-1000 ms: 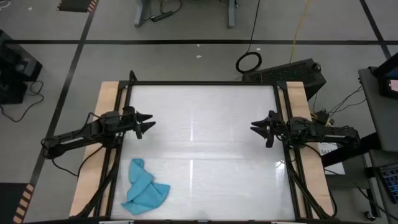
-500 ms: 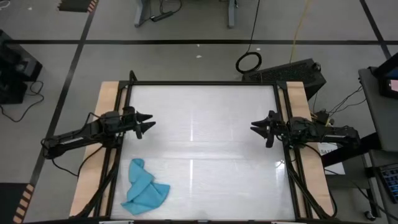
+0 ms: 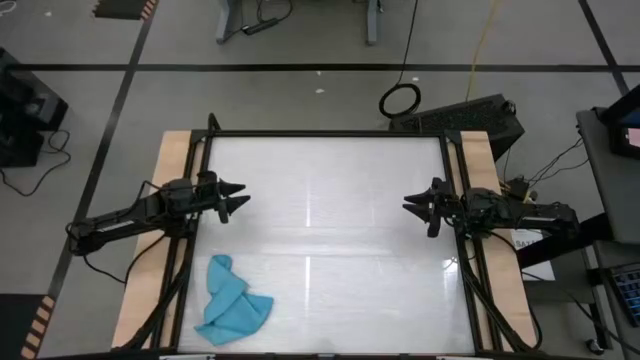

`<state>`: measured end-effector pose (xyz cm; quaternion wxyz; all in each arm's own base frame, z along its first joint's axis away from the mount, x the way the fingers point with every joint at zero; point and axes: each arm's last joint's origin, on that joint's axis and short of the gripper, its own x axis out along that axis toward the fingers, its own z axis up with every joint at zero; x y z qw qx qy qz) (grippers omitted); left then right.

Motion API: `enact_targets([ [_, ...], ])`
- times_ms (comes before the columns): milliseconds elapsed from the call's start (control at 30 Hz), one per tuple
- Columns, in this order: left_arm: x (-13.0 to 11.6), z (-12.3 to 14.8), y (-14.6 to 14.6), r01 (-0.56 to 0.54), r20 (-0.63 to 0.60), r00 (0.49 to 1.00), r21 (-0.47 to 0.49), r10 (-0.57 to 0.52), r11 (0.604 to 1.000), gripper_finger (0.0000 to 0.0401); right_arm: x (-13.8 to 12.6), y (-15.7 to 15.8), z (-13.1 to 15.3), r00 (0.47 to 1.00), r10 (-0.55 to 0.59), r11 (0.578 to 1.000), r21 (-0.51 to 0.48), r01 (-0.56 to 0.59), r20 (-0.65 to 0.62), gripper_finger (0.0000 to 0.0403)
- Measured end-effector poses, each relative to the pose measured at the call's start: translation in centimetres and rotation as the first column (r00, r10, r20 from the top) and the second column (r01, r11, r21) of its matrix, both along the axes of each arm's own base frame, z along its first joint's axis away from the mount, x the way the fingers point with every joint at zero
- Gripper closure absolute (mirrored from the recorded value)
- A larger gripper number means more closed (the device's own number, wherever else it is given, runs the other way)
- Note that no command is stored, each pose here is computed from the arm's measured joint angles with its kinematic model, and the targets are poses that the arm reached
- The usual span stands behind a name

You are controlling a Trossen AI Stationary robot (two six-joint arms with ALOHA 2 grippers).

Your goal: Roll towel

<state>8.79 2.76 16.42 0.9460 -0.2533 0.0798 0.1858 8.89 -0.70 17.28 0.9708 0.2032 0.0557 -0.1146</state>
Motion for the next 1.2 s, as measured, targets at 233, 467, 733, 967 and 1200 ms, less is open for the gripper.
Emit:
enact_targets([
  [233, 0.0, 0.0, 0.0, 0.0, 0.0, 1.0, 0.0, 0.0, 1.0, 0.0122, 0.0, 0.0, 0.0, 1.0, 0.0, 1.0, 0.0, 0.0, 0.001, 0.0277],
  [467, 0.0, 0.0, 0.0, 0.0, 0.0, 1.0, 0.0, 0.0, 1.0, 0.0122, 0.06, 0.0, 0.5, 0.997, -0.016, 0.996, 0.094, 0.009, 0.071, 0.0277],
  [733, 0.0, 0.01, 0.0, 0.0, 0.0, 1.0, 0.0, 0.0, 1.0, 0.0122, 0.07, 0.0, 0.48, 0.997, -0.017, 0.995, 0.103, 0.01, 0.07, 0.0277],
  [967, 0.0, 0.0, 0.0, 0.0, 0.0, 1.0, 0.0, 0.0, 1.0, 0.0122, 0.07, 0.0, 0.48, 0.997, -0.017, 0.995, 0.102, 0.009, 0.07, 0.0277],
  [1200, 0.0, 0.01, 0.0, 0.0, 0.0, 1.0, 0.0, 0.0, 1.0, 0.0122, 0.09, 0.0, 0.66, 0.996, -0.017, 0.995, 0.103, 0.008, 0.09, 0.0277],
])
